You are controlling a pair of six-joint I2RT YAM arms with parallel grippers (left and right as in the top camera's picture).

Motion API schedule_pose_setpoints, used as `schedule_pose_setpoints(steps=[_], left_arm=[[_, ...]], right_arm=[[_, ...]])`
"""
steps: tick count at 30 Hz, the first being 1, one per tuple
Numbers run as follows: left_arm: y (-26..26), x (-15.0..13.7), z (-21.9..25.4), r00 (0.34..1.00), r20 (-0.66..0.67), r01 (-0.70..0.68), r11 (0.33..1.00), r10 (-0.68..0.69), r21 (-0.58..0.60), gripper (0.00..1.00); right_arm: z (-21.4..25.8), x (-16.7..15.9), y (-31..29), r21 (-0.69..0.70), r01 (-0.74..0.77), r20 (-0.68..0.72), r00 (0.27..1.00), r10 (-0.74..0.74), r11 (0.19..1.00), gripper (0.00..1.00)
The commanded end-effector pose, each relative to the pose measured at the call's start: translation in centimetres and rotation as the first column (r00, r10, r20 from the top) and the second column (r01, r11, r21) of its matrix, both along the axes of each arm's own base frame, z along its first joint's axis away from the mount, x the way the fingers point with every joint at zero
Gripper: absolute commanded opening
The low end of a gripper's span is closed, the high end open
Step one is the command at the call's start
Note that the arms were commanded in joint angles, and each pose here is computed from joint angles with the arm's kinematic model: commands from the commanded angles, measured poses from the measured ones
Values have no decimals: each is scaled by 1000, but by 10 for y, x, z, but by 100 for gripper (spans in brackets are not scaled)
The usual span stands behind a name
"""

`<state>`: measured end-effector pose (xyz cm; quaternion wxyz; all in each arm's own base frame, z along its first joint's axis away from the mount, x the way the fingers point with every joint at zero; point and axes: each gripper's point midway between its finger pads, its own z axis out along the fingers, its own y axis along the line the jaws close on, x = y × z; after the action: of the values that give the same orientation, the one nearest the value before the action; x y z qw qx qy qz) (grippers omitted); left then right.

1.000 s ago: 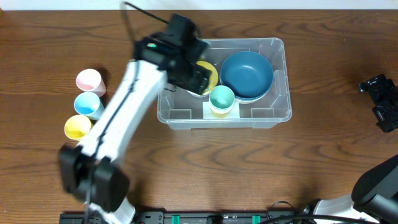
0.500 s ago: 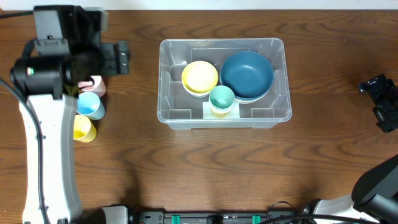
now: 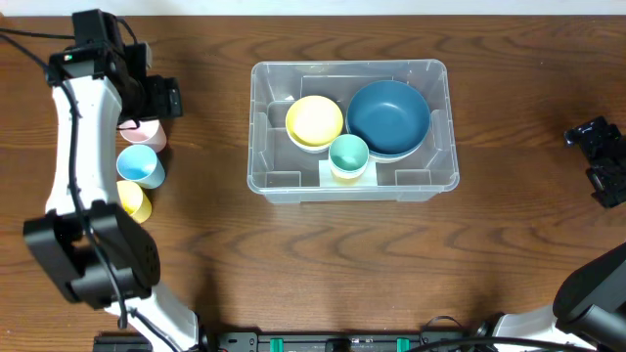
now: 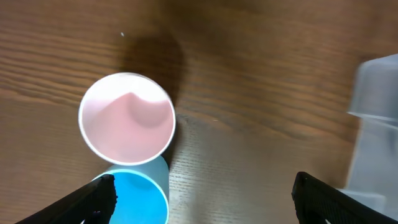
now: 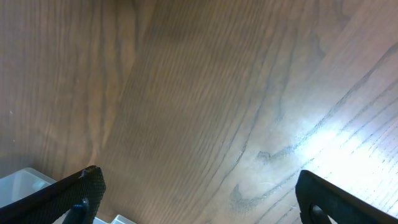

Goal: Pack container
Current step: 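Lower the left gripper onto the pink cup rim and grasp it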

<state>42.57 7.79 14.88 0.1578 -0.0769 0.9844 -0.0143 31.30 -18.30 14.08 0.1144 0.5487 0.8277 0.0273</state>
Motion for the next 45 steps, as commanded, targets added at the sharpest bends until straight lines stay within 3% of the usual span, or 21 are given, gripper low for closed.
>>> schedule_pose_setpoints(steps=[1,13,19,23,26,30,41,43,45], left_arm=[[5,0,-17,999,-36,9,1000,-8,10,91],[6,4,-68,990,-141,20,1000,-21,-12,89],[5,3,-80,986,-168,22,1000,-25,-18,73],[6,5,-80,987,-159,22,1000,-24,-16,42],[6,6,-79,988,-154,22,1000,-24,-15,26],[6,6,-79,988,-153,22,1000,-24,-15,20],[7,1,-87,985,-171,21,1000,-22,-8,19],[9,1,-87,984,-175,19,1000,-18,4,7],[9,1,-87,985,-174,18,1000,-18,3,6]], right_arm=[[0,0,-3,2,21,1,1000,-21,1000,99],[0,0,-3,2,21,1,1000,-21,1000,99],[0,0,-3,2,21,1,1000,-21,1000,99],[0,0,-3,2,21,1,1000,-21,1000,99],[0,0,-3,2,21,1,1000,-21,1000,99],[0,0,-3,2,21,1,1000,-21,1000,99],[0,0,-3,2,21,1,1000,-21,1000,99],[0,0,-3,2,21,1,1000,-21,1000,99],[0,0,-3,2,21,1,1000,-21,1000,99]])
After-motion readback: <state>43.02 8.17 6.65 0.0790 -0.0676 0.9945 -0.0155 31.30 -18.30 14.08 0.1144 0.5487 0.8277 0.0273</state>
